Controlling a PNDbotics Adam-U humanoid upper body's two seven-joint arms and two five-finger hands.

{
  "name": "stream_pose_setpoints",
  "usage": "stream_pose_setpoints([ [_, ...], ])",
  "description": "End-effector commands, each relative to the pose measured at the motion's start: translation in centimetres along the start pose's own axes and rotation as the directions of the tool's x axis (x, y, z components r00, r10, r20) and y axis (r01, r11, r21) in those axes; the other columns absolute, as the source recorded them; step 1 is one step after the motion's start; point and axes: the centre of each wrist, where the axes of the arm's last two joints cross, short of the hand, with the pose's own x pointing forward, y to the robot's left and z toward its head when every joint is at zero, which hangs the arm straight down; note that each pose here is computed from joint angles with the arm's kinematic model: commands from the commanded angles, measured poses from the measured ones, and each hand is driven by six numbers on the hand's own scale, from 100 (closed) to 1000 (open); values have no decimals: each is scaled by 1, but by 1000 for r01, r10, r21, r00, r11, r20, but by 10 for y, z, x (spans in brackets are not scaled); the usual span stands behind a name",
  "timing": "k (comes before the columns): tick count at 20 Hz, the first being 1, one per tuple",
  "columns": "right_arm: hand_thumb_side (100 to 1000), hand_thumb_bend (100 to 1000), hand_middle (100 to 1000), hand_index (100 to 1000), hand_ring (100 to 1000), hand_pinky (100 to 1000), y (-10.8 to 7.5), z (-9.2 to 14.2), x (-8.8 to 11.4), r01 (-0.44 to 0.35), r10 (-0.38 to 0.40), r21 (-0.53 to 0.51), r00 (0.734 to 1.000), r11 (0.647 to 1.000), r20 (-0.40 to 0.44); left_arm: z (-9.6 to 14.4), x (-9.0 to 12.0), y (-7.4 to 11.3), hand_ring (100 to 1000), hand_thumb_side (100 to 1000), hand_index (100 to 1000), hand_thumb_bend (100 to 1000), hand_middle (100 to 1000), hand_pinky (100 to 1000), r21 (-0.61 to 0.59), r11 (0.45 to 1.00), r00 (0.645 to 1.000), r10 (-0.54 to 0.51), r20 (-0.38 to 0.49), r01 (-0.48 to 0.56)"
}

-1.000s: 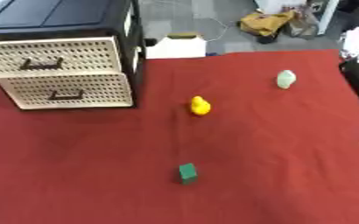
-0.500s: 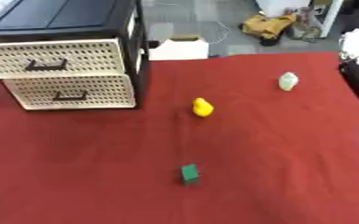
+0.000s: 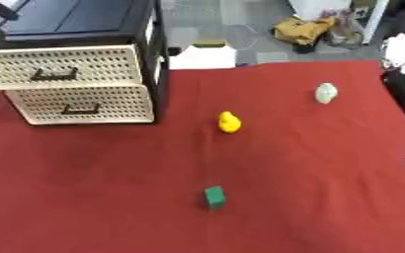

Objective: Pick up objects from table and place into drawer.

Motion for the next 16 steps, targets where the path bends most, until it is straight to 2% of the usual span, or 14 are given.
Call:
stream_pose_setpoints([
  [1,664,170,586,805,687,662,-7,-8,5,-18,19,-13,999,1000,37,-1,-4,7,100,1000,930,100,100,100,-33,999,1000,-22,-15,21],
  [6,662,172,584,804,686,662,-7,-7,5,-17,18,-13,999,1000,35,-8,-6,3,100,1000,935,100,100,100,-82,996,1000,-25,-11,24],
  [8,660,175,584,803,686,662,-7,-7,5,-17,17,-12,999,1000,34,-10,-7,2,100,1000,937,139,100,100,-105,994,1000,-23,-6,22],
  [14,656,173,582,802,686,662,-6,-7,5,-16,16,-11,999,1000,32,-17,-7,2,100,1000,941,525,100,100,-165,986,1000,-28,6,28],
  [16,654,171,581,801,686,662,-6,-7,5,-15,15,-11,999,1000,31,-19,-8,1,100,1000,937,602,100,100,-174,984,1000,-29,7,30],
])
